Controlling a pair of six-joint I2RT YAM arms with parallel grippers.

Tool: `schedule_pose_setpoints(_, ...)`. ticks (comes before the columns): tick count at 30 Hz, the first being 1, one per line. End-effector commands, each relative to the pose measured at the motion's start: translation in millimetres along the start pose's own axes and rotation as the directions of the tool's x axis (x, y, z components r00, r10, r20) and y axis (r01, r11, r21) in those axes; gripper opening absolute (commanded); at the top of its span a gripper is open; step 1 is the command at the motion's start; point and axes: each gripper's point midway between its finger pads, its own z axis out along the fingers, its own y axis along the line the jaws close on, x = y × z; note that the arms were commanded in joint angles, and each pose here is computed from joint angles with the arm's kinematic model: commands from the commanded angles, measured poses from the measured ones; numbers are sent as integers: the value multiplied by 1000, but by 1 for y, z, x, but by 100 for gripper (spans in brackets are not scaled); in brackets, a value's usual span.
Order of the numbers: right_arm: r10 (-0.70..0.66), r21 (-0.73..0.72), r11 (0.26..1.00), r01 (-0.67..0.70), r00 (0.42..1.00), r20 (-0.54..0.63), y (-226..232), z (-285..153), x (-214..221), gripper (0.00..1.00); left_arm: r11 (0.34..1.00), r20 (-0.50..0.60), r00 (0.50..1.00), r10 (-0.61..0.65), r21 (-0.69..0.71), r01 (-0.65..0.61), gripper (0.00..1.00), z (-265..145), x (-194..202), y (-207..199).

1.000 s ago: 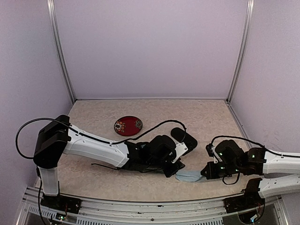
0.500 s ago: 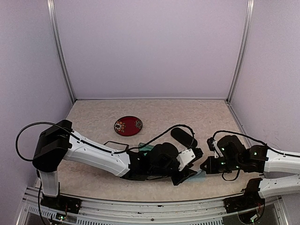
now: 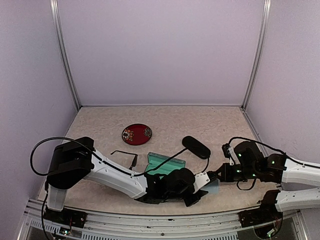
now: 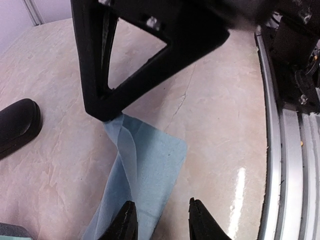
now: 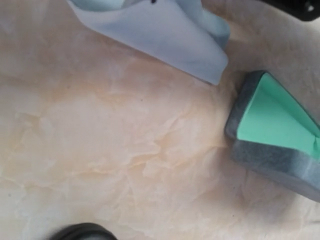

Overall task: Organize the sunglasses
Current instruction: Pick up the corner of the glasses cleaning cloth from the center of the board.

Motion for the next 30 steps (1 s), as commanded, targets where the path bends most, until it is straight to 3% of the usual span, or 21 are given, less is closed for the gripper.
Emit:
schedule_pose_setpoints(1,-7,-19,1000,7,1000,3,1,2,0,0,994,-28,998,55,-89,-57,34,3,11,4)
schedule_pose_setpoints(30,-13,-17,1000,13,1000,-6,-1,5,2,0,986,-89,991,99,-125,-109,31,13,31,12)
